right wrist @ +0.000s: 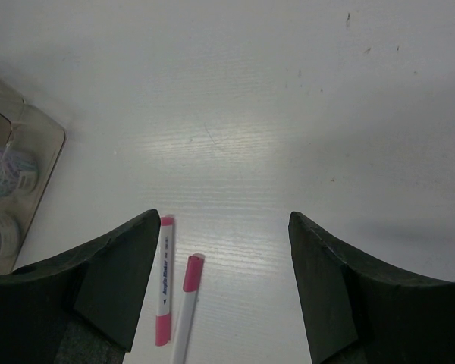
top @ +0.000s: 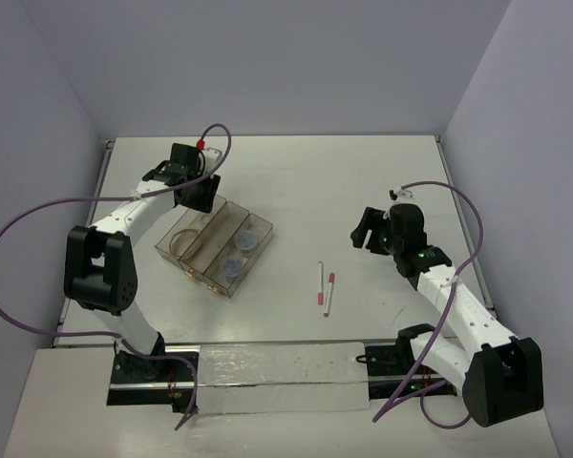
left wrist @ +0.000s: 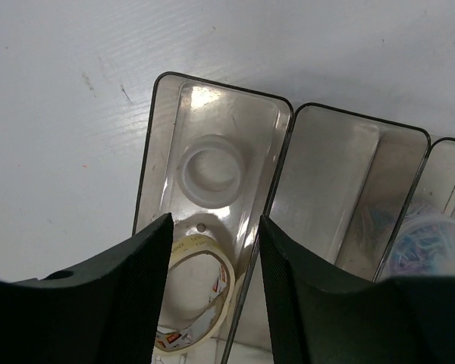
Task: Sort the stationery into containers
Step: Place the stationery in the storage box, then pick up the pen from the center of the board.
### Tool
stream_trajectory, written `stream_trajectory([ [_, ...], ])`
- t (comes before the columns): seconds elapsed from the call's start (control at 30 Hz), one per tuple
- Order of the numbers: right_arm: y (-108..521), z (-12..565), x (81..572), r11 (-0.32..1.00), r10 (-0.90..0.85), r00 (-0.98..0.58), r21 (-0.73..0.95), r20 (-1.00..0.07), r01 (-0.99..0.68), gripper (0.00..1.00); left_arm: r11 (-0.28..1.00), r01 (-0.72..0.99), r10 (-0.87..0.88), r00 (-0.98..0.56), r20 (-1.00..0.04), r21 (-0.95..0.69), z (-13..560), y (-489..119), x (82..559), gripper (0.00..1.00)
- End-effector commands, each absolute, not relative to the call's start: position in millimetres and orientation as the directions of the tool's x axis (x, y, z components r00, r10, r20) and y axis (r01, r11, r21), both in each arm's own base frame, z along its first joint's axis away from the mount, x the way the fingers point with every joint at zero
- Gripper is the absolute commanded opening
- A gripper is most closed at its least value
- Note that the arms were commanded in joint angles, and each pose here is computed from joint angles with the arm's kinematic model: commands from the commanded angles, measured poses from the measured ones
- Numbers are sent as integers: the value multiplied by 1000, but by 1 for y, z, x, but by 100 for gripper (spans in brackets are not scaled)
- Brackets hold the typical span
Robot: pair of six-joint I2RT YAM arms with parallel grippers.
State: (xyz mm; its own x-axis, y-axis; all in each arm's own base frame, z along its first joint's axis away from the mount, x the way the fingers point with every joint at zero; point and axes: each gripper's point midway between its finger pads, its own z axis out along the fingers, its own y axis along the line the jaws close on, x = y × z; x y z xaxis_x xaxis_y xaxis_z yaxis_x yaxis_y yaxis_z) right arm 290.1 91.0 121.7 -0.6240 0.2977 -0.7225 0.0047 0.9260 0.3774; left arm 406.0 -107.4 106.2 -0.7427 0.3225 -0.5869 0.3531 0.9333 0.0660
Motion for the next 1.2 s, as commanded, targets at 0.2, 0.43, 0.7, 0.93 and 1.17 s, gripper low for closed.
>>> stream_trajectory([
  [0.2,80,130,294,930,325,-601,362,-730,64,76,917,397,203,-571,-795,-50,229,-167,399,53],
  [0.43,69,126,294,909,405,-562,387,-721,157,79,611,791,520,-428,-739,-28,202,-330,269,49],
  [0.7,33,137,286,847,531,-430,434,-730,308,85,609,767,478,-558,-678,-202,145,-411,250,51],
  [0.93,28,131,281,858,511,-447,403,-734,319,85,657,725,514,-632,-580,-207,86,-438,230,51],
  [1.17,33,122,280,864,503,-469,407,-726,296,84,691,695,524,-670,-525,-198,57,-431,227,51],
])
